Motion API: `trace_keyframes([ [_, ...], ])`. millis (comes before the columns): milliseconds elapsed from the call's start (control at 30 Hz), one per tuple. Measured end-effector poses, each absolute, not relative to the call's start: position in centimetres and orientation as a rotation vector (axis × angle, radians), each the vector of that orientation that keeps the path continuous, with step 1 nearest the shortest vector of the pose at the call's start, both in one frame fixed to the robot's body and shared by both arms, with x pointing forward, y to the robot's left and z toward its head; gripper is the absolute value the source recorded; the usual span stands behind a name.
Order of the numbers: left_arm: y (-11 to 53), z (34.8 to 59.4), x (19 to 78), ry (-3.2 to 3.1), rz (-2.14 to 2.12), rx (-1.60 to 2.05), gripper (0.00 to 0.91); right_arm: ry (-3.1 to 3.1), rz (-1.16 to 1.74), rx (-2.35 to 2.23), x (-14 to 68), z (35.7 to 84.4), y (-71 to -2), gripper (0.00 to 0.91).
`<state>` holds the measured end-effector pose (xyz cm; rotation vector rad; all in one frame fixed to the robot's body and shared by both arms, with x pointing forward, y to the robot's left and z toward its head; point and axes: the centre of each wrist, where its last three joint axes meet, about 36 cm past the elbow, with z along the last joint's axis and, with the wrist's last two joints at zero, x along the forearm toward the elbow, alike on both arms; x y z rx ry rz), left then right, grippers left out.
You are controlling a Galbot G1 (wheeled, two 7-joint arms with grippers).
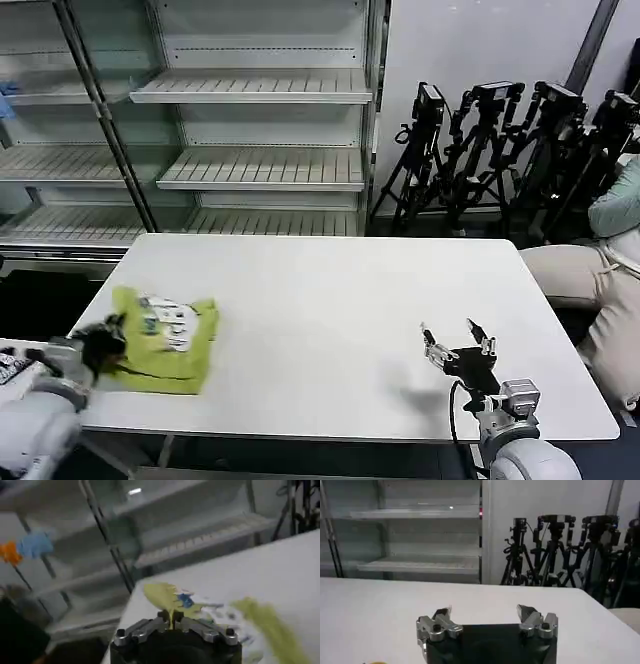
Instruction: Fold and organize the clothes.
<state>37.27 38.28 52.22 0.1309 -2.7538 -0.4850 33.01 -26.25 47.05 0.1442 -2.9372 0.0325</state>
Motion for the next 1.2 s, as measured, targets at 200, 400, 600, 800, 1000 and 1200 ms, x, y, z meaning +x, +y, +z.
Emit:
trace_keyframes([
  [200,33.4,52.5,35.0,-2.834,-0.478,0.051,0.01,-2.935,0.05,0.128,32.6,47.3,-26.8,0.907],
  [400,24.6,48.0,33.0,-2.806,-0.297,-0.133,0.01,-2.939,0.061,0.122,32.5,47.7,-27.0,0.907],
  [600,15.2,45.9,32.9,-2.775,-0.046,-0.322,0.01,-2.962,0.078,0.132,32.8,48.5,-27.6,0.907],
  [800,9.3,46.6,35.2,-2.773,0.163,-0.356,0.907,-2.986,0.077,0.141,33.5,49.4,-28.1,0.907],
  [1000,6.1,47.7,37.0,-2.76,0.283,-0.363,0.907,-3.003,0.081,0.16,34.3,50.1,-28.4,0.907],
  [1200,5.5,49.3,37.5,-2.79,0.335,-0.402,0.907,-3.017,0.074,0.172,35.4,50.3,-28.5,0.907],
])
